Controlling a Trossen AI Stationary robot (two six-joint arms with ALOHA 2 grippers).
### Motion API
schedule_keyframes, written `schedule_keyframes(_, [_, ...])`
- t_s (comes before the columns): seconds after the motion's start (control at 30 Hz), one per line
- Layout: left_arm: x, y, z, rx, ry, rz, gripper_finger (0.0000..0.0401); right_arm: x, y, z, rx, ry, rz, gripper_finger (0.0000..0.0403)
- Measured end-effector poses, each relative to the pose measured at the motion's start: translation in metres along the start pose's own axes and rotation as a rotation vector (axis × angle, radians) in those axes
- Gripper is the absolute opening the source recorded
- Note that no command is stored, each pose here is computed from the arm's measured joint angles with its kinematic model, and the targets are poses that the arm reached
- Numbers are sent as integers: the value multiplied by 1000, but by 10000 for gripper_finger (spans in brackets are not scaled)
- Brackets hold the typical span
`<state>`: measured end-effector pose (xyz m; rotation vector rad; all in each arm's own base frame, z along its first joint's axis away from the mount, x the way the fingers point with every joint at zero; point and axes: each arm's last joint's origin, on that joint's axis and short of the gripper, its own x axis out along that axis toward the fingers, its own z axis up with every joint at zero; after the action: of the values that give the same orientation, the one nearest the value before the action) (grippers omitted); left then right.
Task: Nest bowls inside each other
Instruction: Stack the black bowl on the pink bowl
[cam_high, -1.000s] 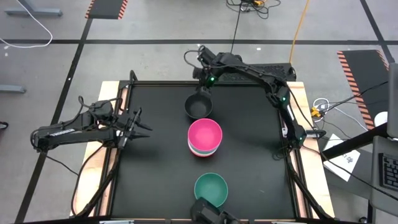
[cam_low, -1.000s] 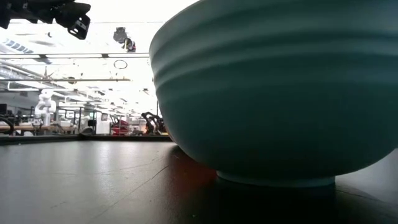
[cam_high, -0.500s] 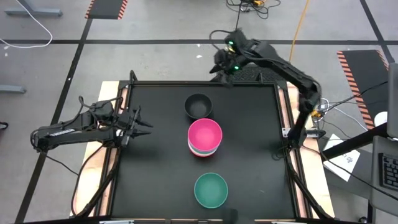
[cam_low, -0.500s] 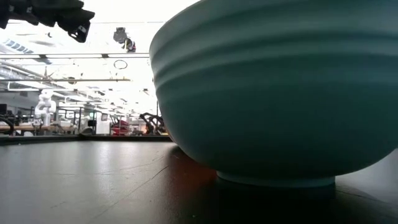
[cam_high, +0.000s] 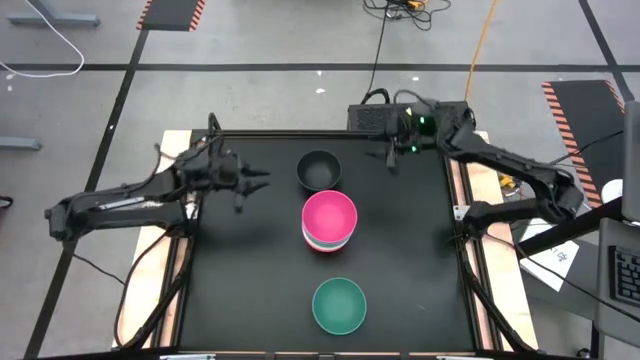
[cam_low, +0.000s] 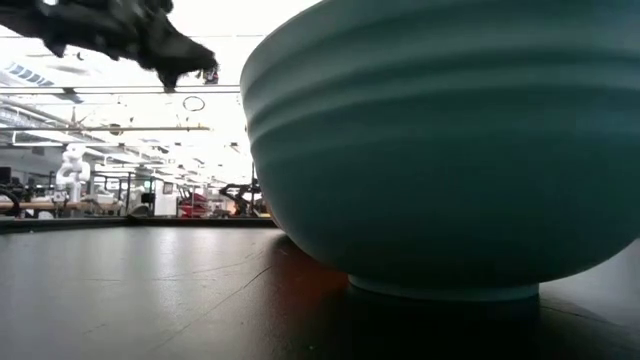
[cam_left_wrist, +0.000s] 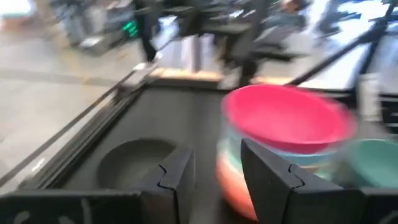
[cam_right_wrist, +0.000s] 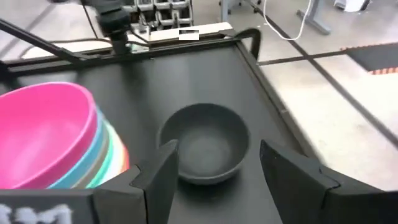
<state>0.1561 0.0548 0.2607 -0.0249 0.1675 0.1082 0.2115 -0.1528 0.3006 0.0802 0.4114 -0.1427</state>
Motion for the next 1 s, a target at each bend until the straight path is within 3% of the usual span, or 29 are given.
schedule_keyframes(0.13, [17,35,-2,-61,91,87,134,3,15,-23,44,-21,36,215])
schedule_keyframes(0.43, [45,101,4,-215,153,-37,134,10,43,-54,59,30,83,215])
schedule_keyframes(0.63, [62,123,8,-263,243,-69,134,4,57,-75,-3,-38,85,215])
schedule_keyframes(0.77, [67,129,8,-242,275,-69,134,-13,60,-90,-18,-129,-25,215])
schedule_keyframes(0.83, [66,132,11,-217,269,-57,134,-22,61,-96,-22,-164,-78,215])
schedule_keyframes(1.0, [63,138,9,-201,291,16,134,-39,67,-108,7,-257,-88,215])
